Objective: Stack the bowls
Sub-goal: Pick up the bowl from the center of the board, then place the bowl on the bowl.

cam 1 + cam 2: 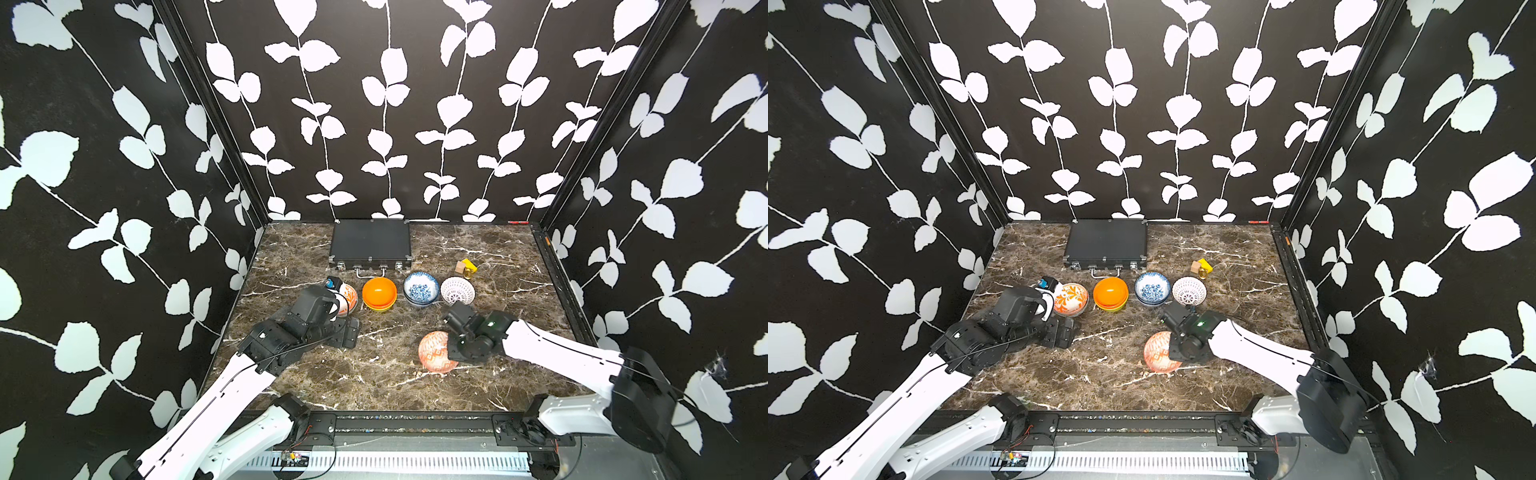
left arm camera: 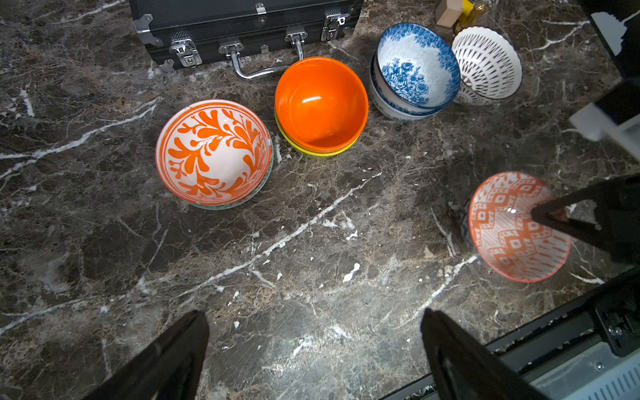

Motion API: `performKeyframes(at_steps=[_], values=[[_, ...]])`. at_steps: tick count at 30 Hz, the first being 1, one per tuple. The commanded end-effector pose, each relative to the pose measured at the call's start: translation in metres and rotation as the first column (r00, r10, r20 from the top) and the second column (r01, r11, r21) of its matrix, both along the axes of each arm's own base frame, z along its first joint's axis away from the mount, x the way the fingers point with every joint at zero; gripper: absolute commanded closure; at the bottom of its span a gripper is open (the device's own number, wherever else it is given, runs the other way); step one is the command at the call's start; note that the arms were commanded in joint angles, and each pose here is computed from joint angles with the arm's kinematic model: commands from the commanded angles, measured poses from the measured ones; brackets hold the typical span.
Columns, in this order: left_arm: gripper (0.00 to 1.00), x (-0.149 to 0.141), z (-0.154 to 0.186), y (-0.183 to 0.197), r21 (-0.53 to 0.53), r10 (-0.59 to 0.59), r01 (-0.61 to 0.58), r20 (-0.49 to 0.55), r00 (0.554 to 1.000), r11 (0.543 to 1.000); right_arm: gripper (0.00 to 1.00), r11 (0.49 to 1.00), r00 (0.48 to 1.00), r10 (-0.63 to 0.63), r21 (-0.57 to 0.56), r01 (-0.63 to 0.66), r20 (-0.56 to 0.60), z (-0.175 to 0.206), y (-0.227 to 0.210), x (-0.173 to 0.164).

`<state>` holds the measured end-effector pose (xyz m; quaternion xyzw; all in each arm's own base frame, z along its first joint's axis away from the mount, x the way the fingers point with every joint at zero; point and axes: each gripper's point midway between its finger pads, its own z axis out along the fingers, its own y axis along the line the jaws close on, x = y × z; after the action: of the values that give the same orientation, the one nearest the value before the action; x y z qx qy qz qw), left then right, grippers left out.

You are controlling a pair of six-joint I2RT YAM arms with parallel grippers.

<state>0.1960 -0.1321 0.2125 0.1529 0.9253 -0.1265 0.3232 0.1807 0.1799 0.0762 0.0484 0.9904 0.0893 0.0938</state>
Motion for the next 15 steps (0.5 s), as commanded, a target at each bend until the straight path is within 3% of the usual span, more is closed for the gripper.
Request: performKeyframes(at_steps=[1,8,15], values=[[0.02,-0.001,-0.001,0.000,-0.003,-0.006,0.006,0.008,1.000,1.000,1.00,0.999,0.998,-0.038,0.021,0.037,0.047,0.024,-0.018,0.012],[0.01,-0.001,-0.002,-0.004,-0.014,-0.024,0.024,0.005,1.000,1.000,1.00,0.985,0.979,-0.162,0.080,0.153,0.122,0.057,-0.049,0.051],[0.01,-0.009,-0.005,-0.028,-0.092,-0.135,0.131,-0.032,0.990,0.987,1.00,0.971,0.963,-0.211,0.148,0.188,0.165,0.083,-0.047,0.111]])
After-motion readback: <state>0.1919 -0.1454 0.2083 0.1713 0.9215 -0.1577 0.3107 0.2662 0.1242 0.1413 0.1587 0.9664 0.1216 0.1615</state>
